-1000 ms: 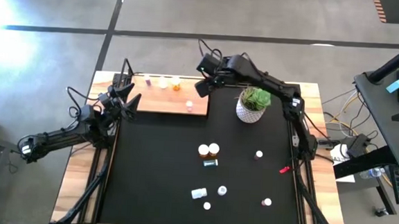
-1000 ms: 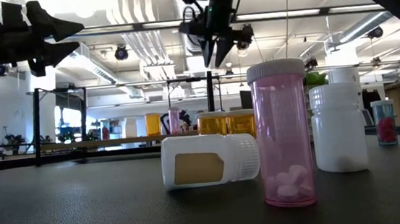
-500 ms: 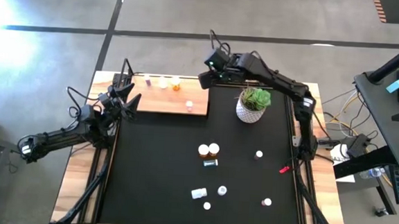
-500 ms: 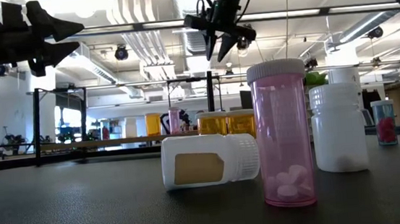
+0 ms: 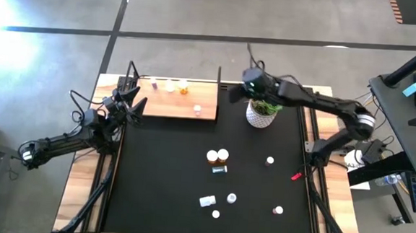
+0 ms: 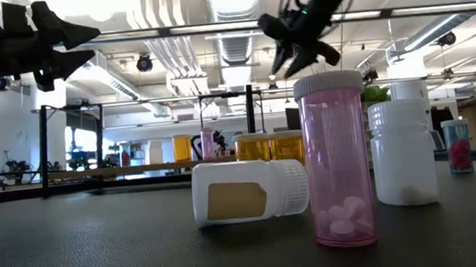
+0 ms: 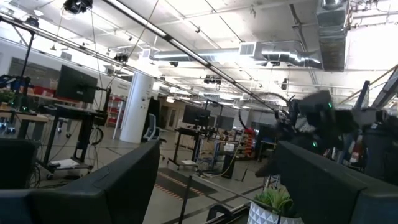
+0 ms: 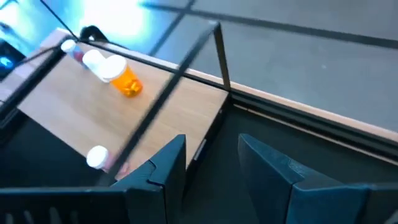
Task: Pick and place medicine bottles onto shelf by color
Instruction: Put the top pink pill bottle on the shelf
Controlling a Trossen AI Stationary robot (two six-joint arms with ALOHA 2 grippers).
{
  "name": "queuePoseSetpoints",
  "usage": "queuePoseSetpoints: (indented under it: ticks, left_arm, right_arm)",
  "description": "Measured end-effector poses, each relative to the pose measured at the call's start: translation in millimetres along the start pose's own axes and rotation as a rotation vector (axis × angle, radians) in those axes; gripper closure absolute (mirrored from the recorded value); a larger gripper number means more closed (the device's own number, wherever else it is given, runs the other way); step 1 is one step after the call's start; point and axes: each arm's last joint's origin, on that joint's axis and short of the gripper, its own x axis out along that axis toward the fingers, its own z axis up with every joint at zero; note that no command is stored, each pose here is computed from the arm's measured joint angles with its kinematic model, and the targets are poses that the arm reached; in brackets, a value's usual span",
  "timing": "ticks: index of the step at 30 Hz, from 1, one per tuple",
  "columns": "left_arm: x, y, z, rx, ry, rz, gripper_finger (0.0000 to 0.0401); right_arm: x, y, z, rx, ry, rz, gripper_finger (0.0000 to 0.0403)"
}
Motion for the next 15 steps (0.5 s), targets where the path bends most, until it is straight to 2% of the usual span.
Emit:
queuePoseSetpoints:
  ticks: [8, 15]
  left_arm:
    - [0, 0, 0, 0.0, 0.001, 0.0, 0.0095]
    - [0, 0, 0, 0.0, 0.0, 0.0, 0.0095]
  right_arm:
    - [-4, -33, -56, 0.041, -0.183, 0.122, 0.0264]
    - [-9, -42, -92, -0.072, -0.312, 0.236, 0.0264]
